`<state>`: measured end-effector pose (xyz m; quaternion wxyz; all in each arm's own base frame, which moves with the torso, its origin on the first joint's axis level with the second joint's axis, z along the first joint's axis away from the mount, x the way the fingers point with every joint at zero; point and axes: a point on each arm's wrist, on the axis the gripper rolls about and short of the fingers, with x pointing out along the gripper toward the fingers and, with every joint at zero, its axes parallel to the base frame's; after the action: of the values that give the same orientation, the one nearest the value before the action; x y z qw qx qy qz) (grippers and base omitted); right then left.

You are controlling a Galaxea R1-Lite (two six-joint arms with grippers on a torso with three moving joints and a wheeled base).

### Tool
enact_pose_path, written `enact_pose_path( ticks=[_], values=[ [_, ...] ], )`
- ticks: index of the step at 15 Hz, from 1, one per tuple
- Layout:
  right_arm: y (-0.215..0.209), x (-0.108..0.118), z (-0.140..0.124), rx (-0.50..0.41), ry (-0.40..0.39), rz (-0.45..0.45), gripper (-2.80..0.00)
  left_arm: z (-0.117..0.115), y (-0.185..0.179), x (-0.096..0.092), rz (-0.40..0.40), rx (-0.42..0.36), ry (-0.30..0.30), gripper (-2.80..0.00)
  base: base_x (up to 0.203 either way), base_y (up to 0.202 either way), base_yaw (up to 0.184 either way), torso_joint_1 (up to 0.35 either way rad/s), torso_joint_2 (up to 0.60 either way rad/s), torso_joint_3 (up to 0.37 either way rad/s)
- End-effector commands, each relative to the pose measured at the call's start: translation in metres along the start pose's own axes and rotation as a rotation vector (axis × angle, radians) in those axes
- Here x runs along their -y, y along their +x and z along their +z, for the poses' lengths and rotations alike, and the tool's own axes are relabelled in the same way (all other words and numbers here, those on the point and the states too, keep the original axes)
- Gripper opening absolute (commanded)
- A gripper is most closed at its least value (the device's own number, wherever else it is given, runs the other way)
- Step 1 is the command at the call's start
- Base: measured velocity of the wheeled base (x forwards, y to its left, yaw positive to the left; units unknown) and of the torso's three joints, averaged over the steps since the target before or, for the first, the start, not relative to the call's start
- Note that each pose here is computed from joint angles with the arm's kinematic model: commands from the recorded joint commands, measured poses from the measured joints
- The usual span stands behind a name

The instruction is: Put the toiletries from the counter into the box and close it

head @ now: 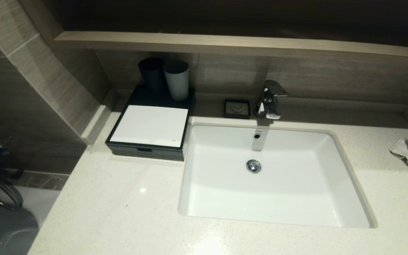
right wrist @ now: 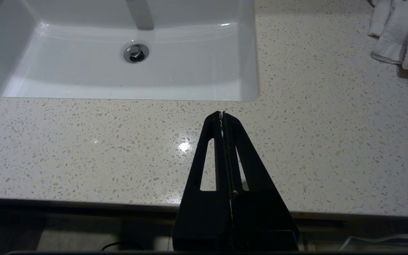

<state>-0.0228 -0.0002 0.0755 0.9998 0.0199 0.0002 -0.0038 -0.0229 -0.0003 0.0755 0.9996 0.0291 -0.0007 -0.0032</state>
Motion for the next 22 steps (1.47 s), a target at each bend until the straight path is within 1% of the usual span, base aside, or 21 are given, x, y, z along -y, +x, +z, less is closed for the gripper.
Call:
enact_pose_path(
  ticks=[1, 6, 22],
  values=[
    [0.0, 0.0, 0.0, 0.001, 0.0, 0.0, -2.8, -0.0006, 0.0002, 0.0, 0.002, -0.004, 0.005, -2.8, 0.0, 0.0, 0.0, 0.0, 0.0, 0.0],
    [0.0, 0.0, 0.0, 0.001, 0.0, -0.002, -2.8, -0.0001, 0.0002, 0.0, 0.001, 0.0, -0.008, -2.8, 0.0, 0.0, 0.0, 0.0, 0.0, 0.0],
    [0.0, 0.0, -0.0001, -0.001, 0.002, -0.002, -2.8, -0.0001, 0.0002, 0.0, 0.002, 0.0, -0.009, -2.8, 0.0, 0.0, 0.0, 0.0, 0.0, 0.0]
  ],
)
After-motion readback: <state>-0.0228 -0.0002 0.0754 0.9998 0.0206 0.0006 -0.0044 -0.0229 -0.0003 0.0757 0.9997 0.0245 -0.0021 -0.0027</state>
